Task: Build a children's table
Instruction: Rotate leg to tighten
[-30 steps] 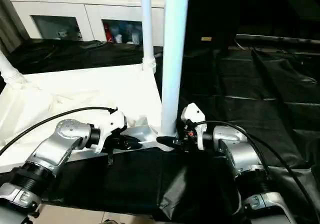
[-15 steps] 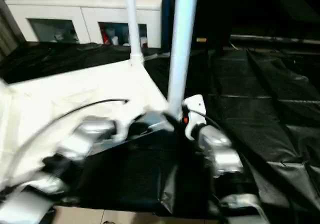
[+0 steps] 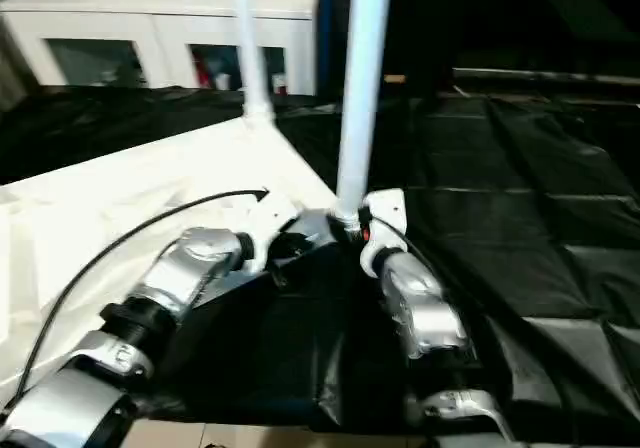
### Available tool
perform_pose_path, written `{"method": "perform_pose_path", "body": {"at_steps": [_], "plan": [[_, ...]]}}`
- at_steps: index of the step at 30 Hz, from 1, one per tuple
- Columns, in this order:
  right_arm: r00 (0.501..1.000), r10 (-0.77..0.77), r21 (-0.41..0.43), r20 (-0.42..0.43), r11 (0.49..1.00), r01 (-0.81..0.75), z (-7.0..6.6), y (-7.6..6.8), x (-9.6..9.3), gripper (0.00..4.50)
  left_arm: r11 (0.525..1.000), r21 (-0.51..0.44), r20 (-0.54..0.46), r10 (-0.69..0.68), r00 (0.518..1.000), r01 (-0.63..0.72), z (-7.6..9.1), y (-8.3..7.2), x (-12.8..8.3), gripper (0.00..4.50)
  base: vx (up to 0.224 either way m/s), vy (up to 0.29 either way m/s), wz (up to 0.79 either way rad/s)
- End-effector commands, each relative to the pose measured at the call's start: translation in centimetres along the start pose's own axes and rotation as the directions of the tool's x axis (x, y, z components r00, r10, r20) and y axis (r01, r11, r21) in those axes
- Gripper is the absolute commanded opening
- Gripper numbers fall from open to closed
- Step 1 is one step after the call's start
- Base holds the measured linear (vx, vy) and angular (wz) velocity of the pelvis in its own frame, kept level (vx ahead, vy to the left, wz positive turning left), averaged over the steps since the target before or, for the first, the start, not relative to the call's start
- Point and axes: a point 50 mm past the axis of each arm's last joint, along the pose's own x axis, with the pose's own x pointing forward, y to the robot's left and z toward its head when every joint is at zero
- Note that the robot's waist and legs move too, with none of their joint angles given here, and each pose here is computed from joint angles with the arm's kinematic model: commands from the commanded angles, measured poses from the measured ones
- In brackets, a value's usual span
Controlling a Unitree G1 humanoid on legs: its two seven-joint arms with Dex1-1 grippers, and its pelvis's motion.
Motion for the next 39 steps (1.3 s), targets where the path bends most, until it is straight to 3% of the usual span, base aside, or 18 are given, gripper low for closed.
{"method": "perform_pose_path", "body": {"at_steps": [1,5,8,11,15,20,33,37,39], "plan": [[0.995,0.095,-0.024,-0.010,0.995,-0.095,-0.1,1.0,0.2,3.80,1.000,-0.018,0.055,-0.015,0.998,0.016,-0.1,0.0,-0.4,0.00,0.000,0.000,0.00],[0.967,0.253,-0.111,-0.018,0.961,-0.253,1.0,-0.8,-1.5,3.80,0.988,0.036,0.056,-0.150,0.987,0.148,-1.1,-0.2,-1.9,0.00,0.000,0.000,0.00],[0.949,0.314,-0.134,-0.028,0.940,-0.315,1.3,-1.0,-2.1,3.80,0.973,0.066,0.064,-0.223,0.973,0.219,-1.3,-0.6,-2.6,0.00,0.000,0.000,0.00],[0.914,0.401,-0.152,-0.063,0.901,-0.406,1.4,-1.0,-2.6,3.80,0.959,0.076,0.037,-0.276,0.960,0.273,-1.7,-0.9,-3.3,0.00,0.000,0.000,0.00],[0.819,0.557,-0.161,-0.142,0.803,-0.574,1.2,-0.3,-3.5,3.80,0.934,0.089,0.000,-0.346,0.938,0.345,-2.3,-1.2,-4.5,0.00,0.000,0.000,0.00],[0.790,0.584,-0.190,-0.184,0.768,-0.612,0.8,0.0,-3.5,3.80,0.930,0.095,-0.003,-0.357,0.934,0.356,-2.3,-1.3,-4.8,0.00,0.000,0.000,0.00],[0.805,0.566,-0.189,-0.178,0.783,-0.593,0.8,0.0,-3.1,2.77,0.933,0.093,-0.007,-0.349,0.937,0.348,-2.1,-1.2,-4.9,0.00,0.000,0.000,0.00],[0.806,0.567,-0.185,-0.173,0.785,-0.592,0.7,0.1,-3.2,2.71,0.934,0.091,-0.007,-0.346,0.938,0.346,-2.1,-1.2,-4.9,0.00,0.000,0.000,0.00],[0.833,0.535,-0.160,-0.141,0.818,-0.553,0.5,0.1,-3.0,2.69,0.943,0.078,-0.004,-0.324,0.946,0.324,-2.0,-1.1,-4.6,0.00,0.000,0.000,0.00]]}}
